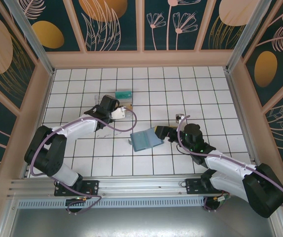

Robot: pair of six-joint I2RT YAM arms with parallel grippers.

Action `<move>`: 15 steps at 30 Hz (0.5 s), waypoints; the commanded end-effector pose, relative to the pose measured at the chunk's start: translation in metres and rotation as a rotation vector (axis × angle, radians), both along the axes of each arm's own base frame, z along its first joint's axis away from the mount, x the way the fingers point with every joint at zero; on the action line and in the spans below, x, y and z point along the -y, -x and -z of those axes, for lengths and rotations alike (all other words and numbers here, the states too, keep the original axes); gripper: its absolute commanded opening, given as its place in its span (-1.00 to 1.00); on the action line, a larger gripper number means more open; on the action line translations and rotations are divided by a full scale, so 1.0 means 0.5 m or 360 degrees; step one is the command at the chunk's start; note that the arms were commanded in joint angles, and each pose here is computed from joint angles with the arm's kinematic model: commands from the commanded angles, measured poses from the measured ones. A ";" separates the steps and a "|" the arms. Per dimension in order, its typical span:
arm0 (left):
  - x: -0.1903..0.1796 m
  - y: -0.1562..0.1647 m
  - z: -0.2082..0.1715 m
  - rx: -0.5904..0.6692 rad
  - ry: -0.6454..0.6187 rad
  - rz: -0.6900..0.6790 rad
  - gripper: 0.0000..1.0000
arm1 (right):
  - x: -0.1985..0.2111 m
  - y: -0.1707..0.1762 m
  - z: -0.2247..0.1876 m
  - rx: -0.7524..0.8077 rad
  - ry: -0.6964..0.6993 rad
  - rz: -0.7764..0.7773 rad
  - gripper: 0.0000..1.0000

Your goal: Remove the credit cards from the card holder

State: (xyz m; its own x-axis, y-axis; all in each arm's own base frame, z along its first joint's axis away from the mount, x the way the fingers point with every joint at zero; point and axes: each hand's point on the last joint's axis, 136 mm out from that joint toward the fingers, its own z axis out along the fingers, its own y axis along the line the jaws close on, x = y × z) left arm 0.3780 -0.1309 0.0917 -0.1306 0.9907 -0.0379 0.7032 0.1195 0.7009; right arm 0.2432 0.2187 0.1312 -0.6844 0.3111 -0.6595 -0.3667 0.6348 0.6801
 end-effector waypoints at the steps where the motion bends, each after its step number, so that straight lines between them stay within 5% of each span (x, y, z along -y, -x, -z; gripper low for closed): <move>1: 0.003 -0.014 -0.005 0.0031 -0.0027 0.0004 -0.81 | -0.010 -0.004 -0.038 0.0057 -0.0054 -0.0020 0.98; 4: 0.001 -0.011 -0.006 0.0030 -0.0029 0.0008 -0.99 | -0.010 -0.005 -0.038 0.0059 -0.0052 -0.0016 0.98; 15: 0.008 -0.009 -0.043 0.0099 0.0025 0.0043 -1.00 | -0.010 -0.006 -0.035 0.0054 -0.0048 -0.0015 0.98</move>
State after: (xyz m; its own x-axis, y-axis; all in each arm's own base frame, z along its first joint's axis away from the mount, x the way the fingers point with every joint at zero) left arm 0.3810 -0.1307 0.0977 -0.1191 0.9925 -0.0287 0.6878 0.1033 0.7185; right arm 0.2432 0.2187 0.1312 -0.6844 0.3111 -0.6595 -0.3667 0.6348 0.6801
